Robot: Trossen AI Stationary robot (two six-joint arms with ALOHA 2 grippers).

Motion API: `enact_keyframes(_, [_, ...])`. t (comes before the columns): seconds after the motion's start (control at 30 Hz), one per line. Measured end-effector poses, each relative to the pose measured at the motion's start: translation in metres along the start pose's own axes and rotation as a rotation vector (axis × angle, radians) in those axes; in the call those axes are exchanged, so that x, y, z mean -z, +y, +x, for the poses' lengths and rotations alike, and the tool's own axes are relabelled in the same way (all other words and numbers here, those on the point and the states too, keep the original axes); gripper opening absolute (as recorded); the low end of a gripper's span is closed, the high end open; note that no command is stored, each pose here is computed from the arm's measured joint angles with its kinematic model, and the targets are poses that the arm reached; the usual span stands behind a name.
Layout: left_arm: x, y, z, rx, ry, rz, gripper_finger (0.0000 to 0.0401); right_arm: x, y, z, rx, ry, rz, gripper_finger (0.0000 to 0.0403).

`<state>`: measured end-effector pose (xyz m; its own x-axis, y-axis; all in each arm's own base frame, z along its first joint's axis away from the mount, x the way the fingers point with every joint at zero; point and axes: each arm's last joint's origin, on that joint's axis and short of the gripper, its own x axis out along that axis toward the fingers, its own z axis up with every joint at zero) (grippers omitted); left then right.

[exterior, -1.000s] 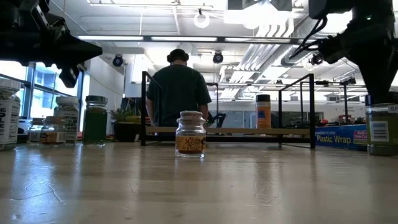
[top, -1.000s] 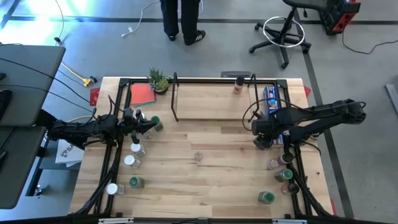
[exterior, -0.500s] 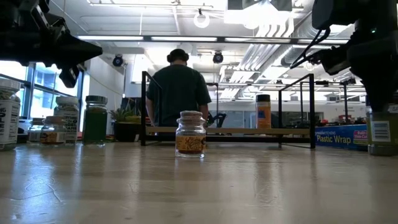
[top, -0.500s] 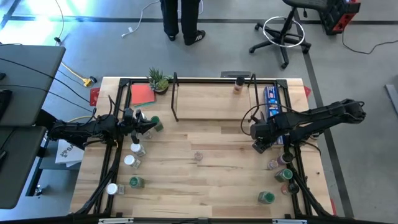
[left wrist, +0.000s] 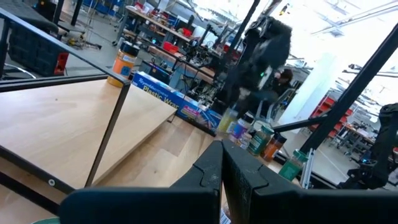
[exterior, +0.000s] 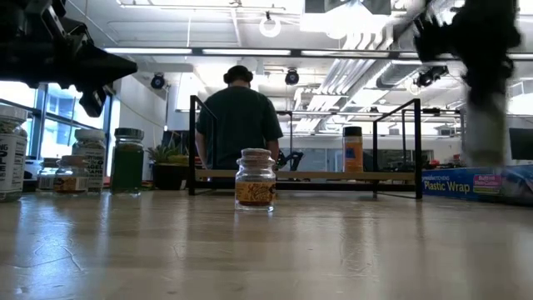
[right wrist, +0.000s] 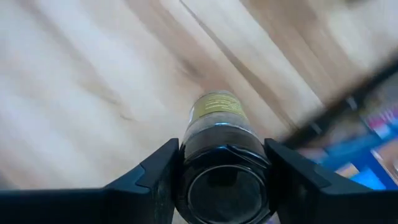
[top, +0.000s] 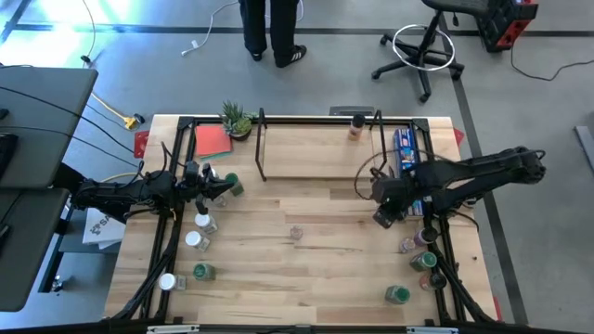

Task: Shelf spices
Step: Put the black green seasoning bottle on the shelf, aligned with the black orange seasoning bottle

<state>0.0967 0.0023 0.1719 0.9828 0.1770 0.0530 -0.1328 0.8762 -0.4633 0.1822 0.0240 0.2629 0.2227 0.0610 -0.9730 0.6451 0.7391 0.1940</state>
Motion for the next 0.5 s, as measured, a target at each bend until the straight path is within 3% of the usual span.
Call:
enact_keyframes(0.1, [0.0, 0.0, 0.0, -0.001, 0.0, 0.0, 0.0001, -0.024, 0.014, -0.042, -0.079, -0.125, 0.059, 0.0189])
enact_keyframes(0.23, [0.0, 0.0, 0.0, 0.0, -0.001, -0.011, 0.0001, -0.074, 0.024, -0.082, -0.083, -0.226, 0.076, 0.0189])
enact_keyframes(0.33, [0.0, 0.0, 0.0, 0.0, -0.001, -0.038, 0.0001, -0.116, 0.022, -0.091, -0.01, -0.221, 0.04, 0.0189])
enact_keyframes(0.5, [0.0, 0.0, 0.0, 0.0, -0.001, -0.054, 0.0001, -0.174, 0.003, -0.073, 0.239, -0.136, -0.108, 0.0189])
